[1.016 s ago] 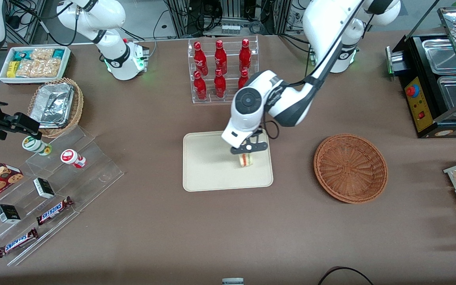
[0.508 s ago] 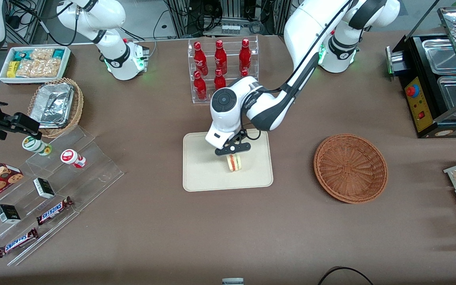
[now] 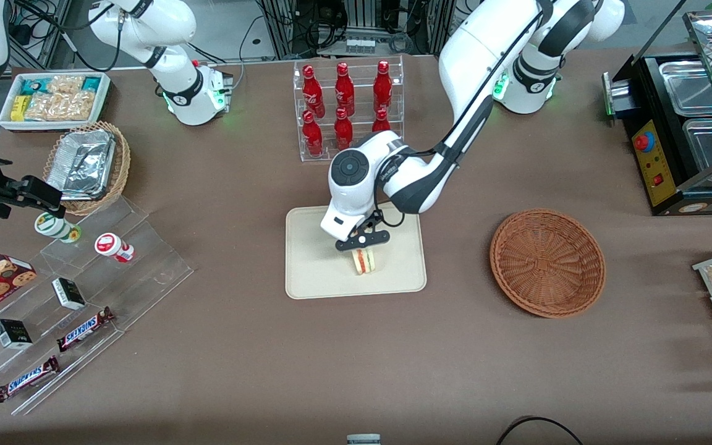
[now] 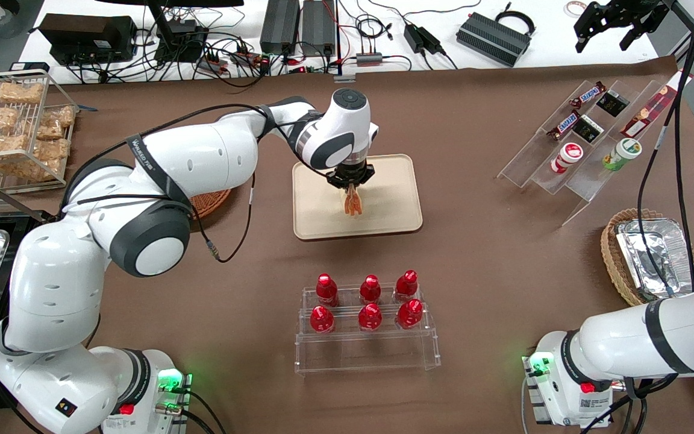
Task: Place sandwich from basket to tray
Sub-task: 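Lower the sandwich onto the cream tray with the left gripper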
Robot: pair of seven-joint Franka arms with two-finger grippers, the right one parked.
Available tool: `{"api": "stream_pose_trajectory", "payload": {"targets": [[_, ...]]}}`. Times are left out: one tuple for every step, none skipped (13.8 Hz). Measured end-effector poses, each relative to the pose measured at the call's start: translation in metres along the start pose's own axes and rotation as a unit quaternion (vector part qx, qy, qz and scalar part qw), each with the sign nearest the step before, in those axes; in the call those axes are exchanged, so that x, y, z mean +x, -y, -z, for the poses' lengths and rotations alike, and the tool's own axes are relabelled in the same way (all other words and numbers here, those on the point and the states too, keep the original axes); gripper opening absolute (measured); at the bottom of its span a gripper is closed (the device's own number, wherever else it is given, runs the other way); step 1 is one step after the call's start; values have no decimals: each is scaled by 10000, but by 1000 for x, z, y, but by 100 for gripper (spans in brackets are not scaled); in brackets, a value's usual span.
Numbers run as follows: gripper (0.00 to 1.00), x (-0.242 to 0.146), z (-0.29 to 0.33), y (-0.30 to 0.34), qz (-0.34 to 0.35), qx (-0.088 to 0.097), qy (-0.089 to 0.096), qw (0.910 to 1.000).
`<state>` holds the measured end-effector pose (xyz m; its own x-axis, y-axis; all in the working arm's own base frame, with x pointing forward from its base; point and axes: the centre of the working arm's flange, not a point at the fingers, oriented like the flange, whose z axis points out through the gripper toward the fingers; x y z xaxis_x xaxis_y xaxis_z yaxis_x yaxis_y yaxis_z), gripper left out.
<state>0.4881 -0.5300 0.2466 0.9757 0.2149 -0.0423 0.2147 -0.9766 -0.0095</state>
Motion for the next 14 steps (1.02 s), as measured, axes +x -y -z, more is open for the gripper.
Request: {"api": "stream_pose_trajectory", "payload": {"targets": [[15, 0, -4, -1, 26, 9, 14, 10000], [15, -1, -7, -3, 45, 5, 19, 10000], [15, 0, -8, -5, 52, -5, 19, 10000], [22, 0, -9, -6, 58, -19, 16, 10000], [32, 1, -8, -7, 61, -35, 8, 10000], [41, 1, -7, -8, 63, -46, 2, 10000], [52, 2, -5, -9, 65, -62, -8, 10000], [61, 3, -2, -10, 69, -82, -21, 9999], [72, 4, 3, -10, 74, -88, -31, 9999], [81, 6, 9, -11, 83, -77, -36, 9999], [93, 8, 18, -10, 95, -75, -50, 9999], [100, 10, 28, -10, 78, -73, -68, 9999], [100, 10, 40, -9, 15, -43, -74, 10000], [100, 10, 52, -7, -62, -10, -80, 9999]]}}
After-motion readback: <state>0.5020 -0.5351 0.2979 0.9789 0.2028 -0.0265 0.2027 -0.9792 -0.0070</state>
